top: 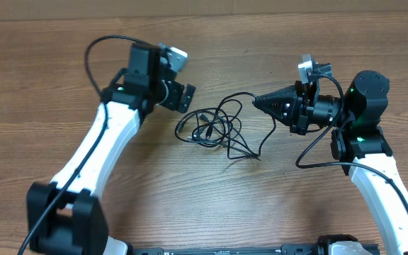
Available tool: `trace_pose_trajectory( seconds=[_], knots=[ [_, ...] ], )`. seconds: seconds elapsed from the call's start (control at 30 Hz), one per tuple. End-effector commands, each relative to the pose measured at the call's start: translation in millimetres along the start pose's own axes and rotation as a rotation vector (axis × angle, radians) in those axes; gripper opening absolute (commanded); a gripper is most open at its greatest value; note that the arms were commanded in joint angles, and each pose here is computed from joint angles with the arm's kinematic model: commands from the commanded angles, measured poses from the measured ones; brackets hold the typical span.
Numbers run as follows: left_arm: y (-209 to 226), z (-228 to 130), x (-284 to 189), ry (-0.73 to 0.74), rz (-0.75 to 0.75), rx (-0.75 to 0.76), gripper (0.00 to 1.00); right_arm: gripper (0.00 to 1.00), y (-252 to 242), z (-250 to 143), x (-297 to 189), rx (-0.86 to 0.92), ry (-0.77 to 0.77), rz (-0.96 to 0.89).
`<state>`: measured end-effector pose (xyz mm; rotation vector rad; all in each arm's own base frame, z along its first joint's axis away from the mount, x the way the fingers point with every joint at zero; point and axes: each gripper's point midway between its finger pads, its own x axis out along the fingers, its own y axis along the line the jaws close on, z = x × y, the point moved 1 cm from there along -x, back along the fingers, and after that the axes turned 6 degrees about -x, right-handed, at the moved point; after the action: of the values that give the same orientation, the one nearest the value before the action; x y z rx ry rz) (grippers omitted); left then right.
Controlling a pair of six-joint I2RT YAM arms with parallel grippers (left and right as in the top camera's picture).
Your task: Untangle cables
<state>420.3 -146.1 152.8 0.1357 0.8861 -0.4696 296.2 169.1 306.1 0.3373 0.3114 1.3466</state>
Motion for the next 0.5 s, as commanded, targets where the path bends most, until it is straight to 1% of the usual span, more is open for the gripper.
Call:
trace_pose_trajectory(
  seconds=[0.0, 0.27, 0.33, 0.4, 0.47],
  knots=[
    [-25, -1, 10, -0.003, -0.131, 0.152, 1.0, 0.04, 5, 5, 0, -0.036, -0.001, 0.014],
    [-58, -6, 6, -0.024, -0.317, 0.306, 1.0, 0.04, 5, 5, 0, -0.036, -0.002, 0.013],
    [-62, -11, 5, -0.015, -0.347, 0.348, 0.98, 0.04, 5, 5, 0, -0.036, -0.002, 0.013],
    [-65, -17, 3, -0.001, -0.373, 0.386, 0.95, 0.04, 5, 5, 0, -0.036, -0.002, 0.013],
    [-67, -22, 3, 0.015, -0.383, 0.404, 0.95, 0.04, 5, 5, 0, -0.036, -0.002, 0.013]
  ],
)
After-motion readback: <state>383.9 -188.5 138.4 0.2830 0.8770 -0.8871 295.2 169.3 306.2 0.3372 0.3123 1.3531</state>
